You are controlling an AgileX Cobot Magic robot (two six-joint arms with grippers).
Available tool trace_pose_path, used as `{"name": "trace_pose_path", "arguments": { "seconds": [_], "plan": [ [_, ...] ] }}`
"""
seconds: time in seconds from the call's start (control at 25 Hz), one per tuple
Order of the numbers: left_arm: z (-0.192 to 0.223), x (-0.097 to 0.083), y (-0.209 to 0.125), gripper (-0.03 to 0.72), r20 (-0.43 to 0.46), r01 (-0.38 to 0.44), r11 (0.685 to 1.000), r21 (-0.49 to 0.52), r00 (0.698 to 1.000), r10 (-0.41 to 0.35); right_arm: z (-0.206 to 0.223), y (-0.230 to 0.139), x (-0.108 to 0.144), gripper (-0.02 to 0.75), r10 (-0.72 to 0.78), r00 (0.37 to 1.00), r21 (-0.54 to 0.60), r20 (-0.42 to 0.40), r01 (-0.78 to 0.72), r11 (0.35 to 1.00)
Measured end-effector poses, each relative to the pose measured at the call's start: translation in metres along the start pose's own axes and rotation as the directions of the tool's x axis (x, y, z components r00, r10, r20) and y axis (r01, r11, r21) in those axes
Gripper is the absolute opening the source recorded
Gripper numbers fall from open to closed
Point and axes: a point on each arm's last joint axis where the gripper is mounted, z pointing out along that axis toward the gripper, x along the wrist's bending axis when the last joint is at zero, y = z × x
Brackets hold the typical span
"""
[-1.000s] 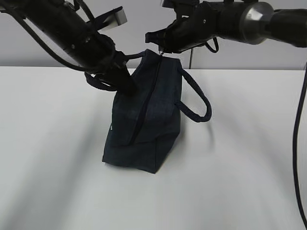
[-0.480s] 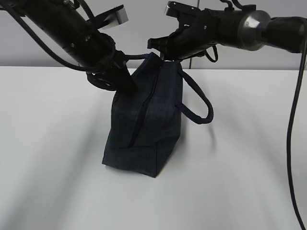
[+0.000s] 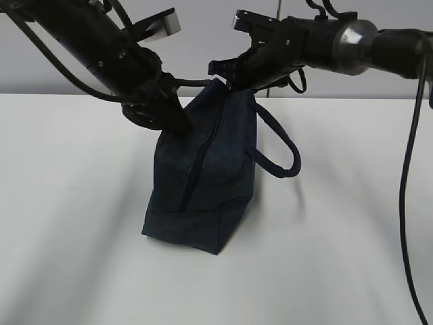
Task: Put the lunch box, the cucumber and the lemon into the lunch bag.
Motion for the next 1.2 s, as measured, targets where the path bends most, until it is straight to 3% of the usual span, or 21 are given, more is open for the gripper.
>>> {"name": "trace_pose_path", "arguments": {
  "seconds": [0.12, 0.2, 0.36, 0.44, 0.68, 1.2],
  "plan": [
    [0.0, 0.0, -0.001, 0.04, 0.003, 0.024, 1.0, 0.009, 1.0, -0.024, -0.004, 0.006, 0.001, 0.0, -0.004, 1.0, 0.016, 0.0, 0.004, 1.0],
    [-0.002, -0.002, -0.002, 0.119, 0.006, 0.036, 0.999, 0.018, 0.999, -0.036, -0.008, 0.01, 0.002, 0.0, -0.015, 1.0, 0.026, 0.001, 0.015, 1.0],
    [-0.007, -0.005, -0.001, 0.349, 0.006, 0.054, 0.998, 0.031, 0.999, -0.054, -0.012, 0.015, 0.003, 0.0, -0.026, 1.0, 0.036, 0.001, 0.026, 0.999],
    [-0.013, -0.007, 0.004, 0.402, -0.004, 0.052, 0.998, 0.018, 0.999, -0.052, -0.013, 0.016, 0.002, 0.0, -0.029, 1.0, 0.04, 0.003, 0.029, 0.999],
    [-0.037, -0.006, 0.03, 0.422, -0.03, 0.056, 0.996, -0.073, 0.998, -0.058, -0.013, 0.015, 0.0, 0.0, -0.035, 0.999, 0.062, 0.009, 0.034, 0.997],
    [-0.009, 0.024, 0.052, 0.414, -0.034, 0.082, 0.993, -0.081, 0.996, -0.085, -0.015, 0.015, 0.0, 0.0, -0.058, 0.998, 0.079, 0.009, 0.057, 0.995]
  ]
}}
